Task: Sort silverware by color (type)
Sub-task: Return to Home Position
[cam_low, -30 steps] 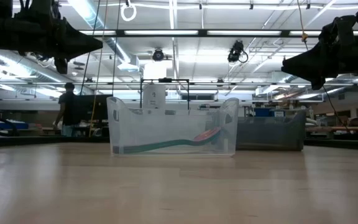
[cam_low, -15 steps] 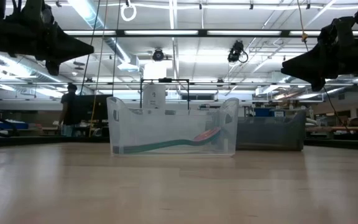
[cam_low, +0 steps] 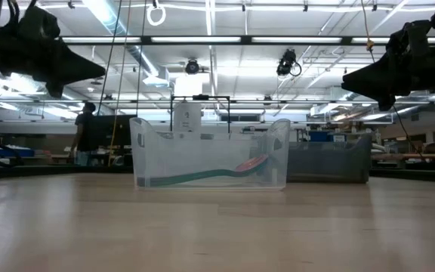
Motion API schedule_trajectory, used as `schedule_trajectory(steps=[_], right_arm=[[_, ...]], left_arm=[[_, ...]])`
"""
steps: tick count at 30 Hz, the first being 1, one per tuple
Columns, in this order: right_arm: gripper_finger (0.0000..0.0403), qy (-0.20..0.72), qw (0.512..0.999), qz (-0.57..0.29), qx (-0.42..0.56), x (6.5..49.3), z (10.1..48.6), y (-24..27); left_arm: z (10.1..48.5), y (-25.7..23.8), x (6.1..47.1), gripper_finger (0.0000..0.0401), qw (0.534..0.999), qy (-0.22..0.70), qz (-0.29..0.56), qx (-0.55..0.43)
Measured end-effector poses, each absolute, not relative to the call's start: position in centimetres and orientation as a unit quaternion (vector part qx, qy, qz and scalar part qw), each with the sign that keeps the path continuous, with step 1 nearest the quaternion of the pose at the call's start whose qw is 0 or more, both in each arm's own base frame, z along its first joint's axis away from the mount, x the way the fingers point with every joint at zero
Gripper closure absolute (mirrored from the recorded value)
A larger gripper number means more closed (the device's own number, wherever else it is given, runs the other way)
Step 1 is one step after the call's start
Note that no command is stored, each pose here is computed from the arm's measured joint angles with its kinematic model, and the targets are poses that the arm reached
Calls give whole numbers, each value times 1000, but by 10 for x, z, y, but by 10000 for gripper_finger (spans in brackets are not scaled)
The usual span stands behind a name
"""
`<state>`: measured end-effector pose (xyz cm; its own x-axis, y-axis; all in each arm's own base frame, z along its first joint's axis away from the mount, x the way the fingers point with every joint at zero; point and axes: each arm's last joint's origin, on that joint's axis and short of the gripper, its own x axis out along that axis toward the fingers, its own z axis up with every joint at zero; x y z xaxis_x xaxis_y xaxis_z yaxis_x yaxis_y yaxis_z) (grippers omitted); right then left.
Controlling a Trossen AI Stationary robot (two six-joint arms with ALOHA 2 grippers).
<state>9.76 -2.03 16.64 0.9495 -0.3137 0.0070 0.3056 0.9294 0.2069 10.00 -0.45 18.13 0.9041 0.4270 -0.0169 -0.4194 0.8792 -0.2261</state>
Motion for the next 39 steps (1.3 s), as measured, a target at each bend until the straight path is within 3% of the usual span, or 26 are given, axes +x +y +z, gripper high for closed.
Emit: schedule_trajectory(steps=[30, 39], right_arm=[[273, -23, 982, -158, 102, 98, 167, -20], [273, -24, 982, -158, 102, 98, 167, -20]], left_arm=[[179, -9, 91, 391, 991, -2, 107, -78], [179, -9, 91, 370, 984, -4, 107, -146]])
